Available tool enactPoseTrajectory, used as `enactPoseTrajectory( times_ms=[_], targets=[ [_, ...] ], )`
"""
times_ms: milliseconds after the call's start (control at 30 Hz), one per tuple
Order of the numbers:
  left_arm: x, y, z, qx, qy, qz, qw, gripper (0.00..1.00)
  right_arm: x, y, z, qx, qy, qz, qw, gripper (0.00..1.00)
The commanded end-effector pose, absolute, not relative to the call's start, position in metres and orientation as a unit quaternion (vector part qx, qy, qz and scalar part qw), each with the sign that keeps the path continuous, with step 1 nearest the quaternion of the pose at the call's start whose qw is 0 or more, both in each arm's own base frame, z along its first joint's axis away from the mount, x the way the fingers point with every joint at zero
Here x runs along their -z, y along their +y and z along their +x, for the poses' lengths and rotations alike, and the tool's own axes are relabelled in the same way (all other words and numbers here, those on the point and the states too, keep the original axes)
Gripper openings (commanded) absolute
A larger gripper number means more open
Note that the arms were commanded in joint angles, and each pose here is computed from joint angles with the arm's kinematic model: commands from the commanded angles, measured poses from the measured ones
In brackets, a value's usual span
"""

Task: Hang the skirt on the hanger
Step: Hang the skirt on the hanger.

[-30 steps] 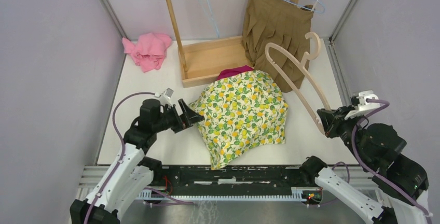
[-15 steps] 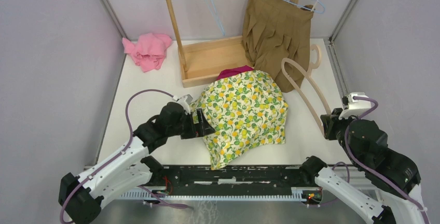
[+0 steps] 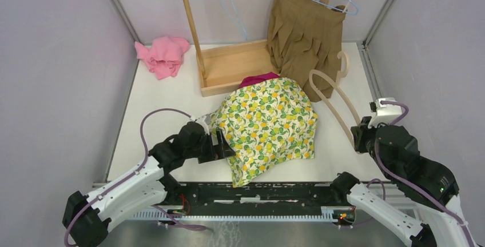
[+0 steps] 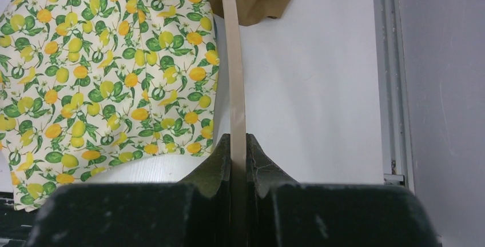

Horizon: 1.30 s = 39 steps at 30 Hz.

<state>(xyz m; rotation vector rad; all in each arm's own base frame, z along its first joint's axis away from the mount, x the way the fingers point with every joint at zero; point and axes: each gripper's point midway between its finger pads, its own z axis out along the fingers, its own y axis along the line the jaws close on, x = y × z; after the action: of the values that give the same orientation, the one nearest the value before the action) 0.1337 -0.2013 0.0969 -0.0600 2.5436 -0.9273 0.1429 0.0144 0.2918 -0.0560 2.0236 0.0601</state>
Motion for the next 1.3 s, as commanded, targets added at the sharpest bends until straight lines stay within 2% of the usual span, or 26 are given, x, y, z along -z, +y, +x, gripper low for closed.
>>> enactPoseTrajectory(
  times_ms=[0,333,633,1100,1267],
  targets=[
    [-0.086,-0.211,0.138,0.368,0.903,-0.076,0.21,0.99,-0.318,0.016,0.147,-0.048,0.826,-0.005,0.562,0.01],
    [-0.074,-0.209,0.156,0.401,0.867,-0.135,0.263,0.99,-0.319,0.017,0.15,-0.04,0.827,-0.01,0.561,0.01],
    [-0.051,-0.205,0.161,0.394,0.864,-0.152,0.275,0.99,-0.327,0.021,0.152,-0.046,0.823,-0.015,0.566,0.01],
    [-0.063,-0.211,0.169,0.449,0.823,-0.161,0.308,1.0,-0.326,0.023,0.149,-0.06,0.821,-0.018,0.568,0.01],
    [-0.075,-0.216,0.171,0.466,0.812,-0.155,0.314,0.95,-0.325,0.025,0.15,-0.061,0.822,-0.02,0.565,0.01]
  ],
)
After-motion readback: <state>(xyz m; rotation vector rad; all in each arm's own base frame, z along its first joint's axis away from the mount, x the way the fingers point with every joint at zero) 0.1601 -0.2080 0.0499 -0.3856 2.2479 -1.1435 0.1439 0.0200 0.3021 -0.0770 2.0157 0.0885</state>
